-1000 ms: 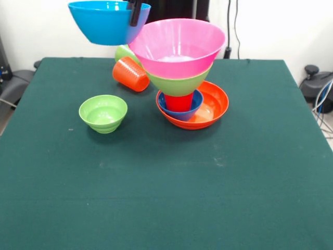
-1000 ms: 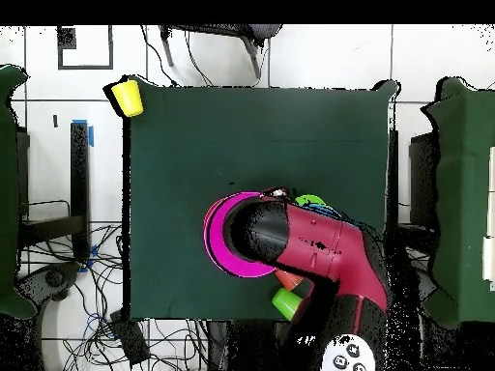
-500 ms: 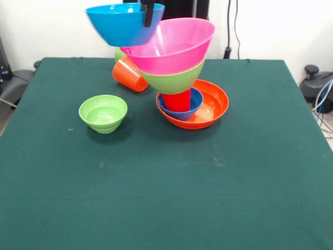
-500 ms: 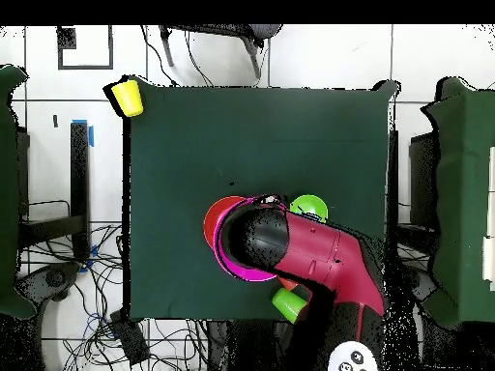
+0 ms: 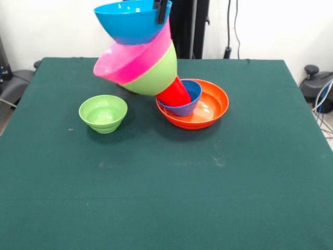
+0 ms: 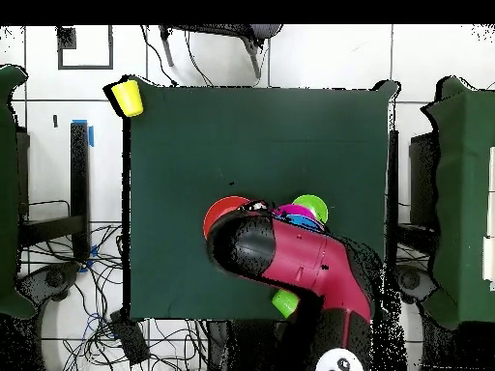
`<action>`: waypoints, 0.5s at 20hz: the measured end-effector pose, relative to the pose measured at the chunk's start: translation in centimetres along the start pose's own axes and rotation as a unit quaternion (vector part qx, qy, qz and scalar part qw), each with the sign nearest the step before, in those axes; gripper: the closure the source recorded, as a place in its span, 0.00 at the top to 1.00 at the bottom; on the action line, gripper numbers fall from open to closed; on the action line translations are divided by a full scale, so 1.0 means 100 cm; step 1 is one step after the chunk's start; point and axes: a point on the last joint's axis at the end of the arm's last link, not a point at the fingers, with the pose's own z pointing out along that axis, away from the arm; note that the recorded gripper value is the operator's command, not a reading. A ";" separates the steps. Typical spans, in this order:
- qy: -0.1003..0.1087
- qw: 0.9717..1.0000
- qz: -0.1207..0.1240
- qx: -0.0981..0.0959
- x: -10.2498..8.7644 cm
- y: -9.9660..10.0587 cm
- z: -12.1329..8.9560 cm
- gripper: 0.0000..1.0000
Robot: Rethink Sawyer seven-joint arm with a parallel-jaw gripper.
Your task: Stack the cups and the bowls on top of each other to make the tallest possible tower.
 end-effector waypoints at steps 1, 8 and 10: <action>-0.001 1.000 -0.002 -0.001 0.002 0.001 -0.002 0.00; -0.005 1.000 -0.029 -0.011 0.030 0.017 -0.014 0.00; -0.003 0.999 -0.036 -0.010 0.039 0.022 -0.013 0.00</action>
